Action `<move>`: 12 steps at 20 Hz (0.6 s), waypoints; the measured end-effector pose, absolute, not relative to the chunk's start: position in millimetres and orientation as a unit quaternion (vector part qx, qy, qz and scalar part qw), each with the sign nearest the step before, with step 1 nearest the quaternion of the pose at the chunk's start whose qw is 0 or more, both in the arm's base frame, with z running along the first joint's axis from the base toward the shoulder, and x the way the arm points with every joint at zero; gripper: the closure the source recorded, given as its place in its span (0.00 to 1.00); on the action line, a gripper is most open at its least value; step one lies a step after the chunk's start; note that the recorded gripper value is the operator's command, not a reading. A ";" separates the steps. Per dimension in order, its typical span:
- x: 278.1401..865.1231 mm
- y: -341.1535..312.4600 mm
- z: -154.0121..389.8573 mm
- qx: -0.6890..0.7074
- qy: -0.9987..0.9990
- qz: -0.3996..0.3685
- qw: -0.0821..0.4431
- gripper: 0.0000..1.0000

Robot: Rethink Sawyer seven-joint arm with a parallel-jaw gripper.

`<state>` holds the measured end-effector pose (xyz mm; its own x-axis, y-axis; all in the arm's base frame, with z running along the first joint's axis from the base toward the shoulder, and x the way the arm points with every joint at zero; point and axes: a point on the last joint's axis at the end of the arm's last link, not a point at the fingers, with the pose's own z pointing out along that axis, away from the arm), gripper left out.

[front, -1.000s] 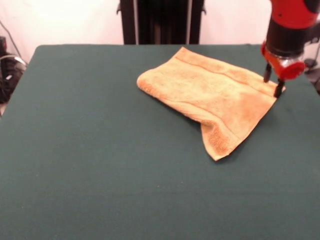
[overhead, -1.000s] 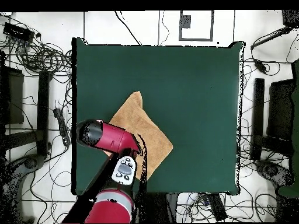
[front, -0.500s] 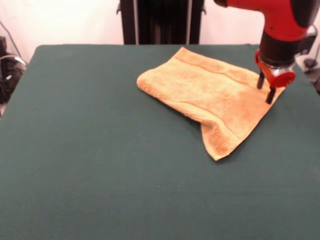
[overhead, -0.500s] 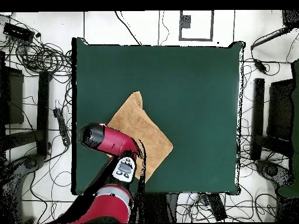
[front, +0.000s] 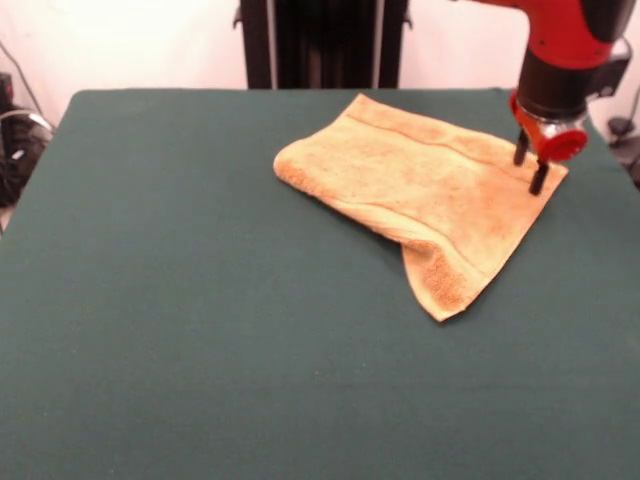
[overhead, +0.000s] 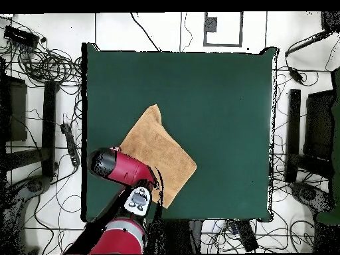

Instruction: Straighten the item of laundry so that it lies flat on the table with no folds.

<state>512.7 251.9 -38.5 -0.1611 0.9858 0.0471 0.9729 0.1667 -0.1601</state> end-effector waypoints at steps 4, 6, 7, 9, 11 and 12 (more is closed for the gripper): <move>501.9 255.8 -40.0 -0.640 -0.764 0.051 0.069 1.00; 500.7 258.7 -40.3 -0.638 -0.766 0.050 0.067 1.00; 501.0 258.8 -40.5 -0.638 -0.766 0.050 0.066 1.00; 501.5 258.4 -41.2 -0.638 -0.766 0.048 0.063 1.00; 501.6 258.2 -41.7 -0.638 -0.766 0.048 0.061 1.00; 501.5 258.2 -42.1 -0.638 -0.766 0.047 0.059 1.00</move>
